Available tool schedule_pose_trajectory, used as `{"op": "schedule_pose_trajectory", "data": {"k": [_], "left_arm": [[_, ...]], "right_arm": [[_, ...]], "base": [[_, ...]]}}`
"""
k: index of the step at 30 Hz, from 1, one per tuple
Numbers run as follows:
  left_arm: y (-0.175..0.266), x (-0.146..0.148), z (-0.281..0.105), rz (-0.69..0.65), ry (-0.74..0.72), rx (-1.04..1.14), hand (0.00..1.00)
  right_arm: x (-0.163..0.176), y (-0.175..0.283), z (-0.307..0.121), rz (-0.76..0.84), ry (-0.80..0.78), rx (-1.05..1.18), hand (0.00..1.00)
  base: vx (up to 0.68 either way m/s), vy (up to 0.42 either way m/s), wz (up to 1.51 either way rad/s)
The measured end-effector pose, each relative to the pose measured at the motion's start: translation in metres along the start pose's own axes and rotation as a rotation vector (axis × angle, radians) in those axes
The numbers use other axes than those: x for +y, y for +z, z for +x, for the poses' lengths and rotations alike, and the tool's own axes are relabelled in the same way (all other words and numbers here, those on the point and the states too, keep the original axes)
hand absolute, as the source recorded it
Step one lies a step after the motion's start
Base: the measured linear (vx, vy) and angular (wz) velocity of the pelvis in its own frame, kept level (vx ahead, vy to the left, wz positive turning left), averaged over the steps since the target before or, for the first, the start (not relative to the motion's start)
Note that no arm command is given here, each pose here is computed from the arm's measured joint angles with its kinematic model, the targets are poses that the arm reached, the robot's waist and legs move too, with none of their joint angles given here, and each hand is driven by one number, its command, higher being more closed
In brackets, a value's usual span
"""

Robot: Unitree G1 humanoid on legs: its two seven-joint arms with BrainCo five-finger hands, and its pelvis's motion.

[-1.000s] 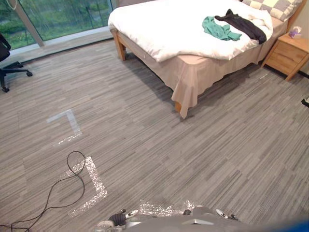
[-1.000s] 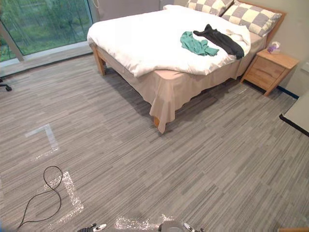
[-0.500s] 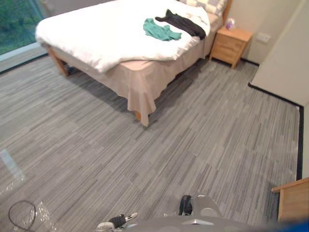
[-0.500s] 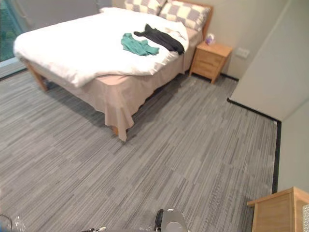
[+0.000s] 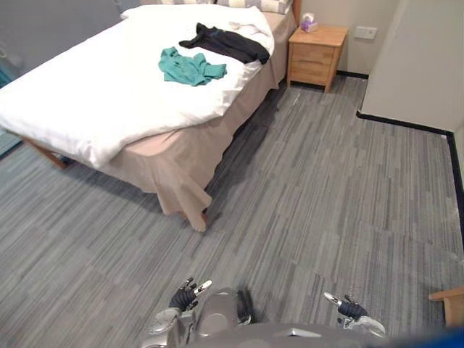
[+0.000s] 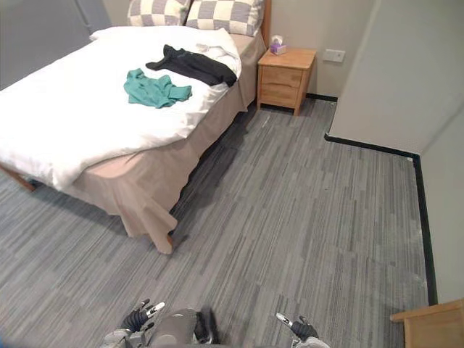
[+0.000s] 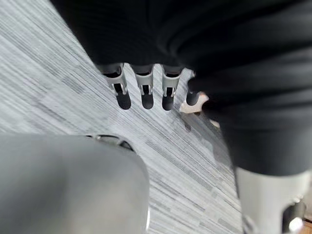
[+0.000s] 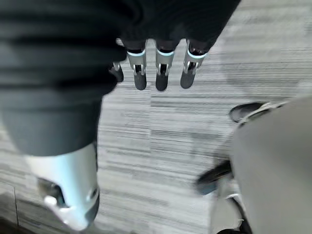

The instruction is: Tidy the bed and pick cloth on bed and put in laundry

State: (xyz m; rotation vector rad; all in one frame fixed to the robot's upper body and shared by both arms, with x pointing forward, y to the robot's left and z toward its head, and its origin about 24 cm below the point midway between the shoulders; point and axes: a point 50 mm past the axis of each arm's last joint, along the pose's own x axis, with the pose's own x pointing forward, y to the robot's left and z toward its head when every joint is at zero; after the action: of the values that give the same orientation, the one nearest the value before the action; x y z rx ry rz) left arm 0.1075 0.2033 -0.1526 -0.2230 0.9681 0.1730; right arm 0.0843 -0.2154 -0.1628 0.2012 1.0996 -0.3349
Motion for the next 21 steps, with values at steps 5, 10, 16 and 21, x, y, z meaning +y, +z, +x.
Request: {"op": "schedule_pose_trajectory", "data": {"k": [5, 10, 16, 21], "left_arm": [[0.008, -0.015, 0.006, -0.002, -0.037, -0.013, 0.0], [0.0, -0.012, 0.005, 0.028, -0.021, 0.05, 0.0], [-0.003, -0.027, 0.008, 0.052, -0.071, 0.105, 0.0], [0.0, -0.025, 0.008, 0.022, -0.043, 0.086, 0.0]], "right_arm": [[0.002, -0.008, -0.002, -0.007, -0.018, 0.013, 0.0], [0.002, -0.004, -0.001, -0.013, -0.042, 0.009, 0.0], [-0.009, -0.012, -0.005, 0.036, -0.074, 0.005, 0.0], [-0.002, -0.021, -0.007, 0.069, -0.049, 0.018, 0.0]], "base": [[0.49, 0.188, 0.32], [0.49, 0.161, 0.72], [0.3, -0.055, 1.05], [0.27, -0.261, 1.33]]}}
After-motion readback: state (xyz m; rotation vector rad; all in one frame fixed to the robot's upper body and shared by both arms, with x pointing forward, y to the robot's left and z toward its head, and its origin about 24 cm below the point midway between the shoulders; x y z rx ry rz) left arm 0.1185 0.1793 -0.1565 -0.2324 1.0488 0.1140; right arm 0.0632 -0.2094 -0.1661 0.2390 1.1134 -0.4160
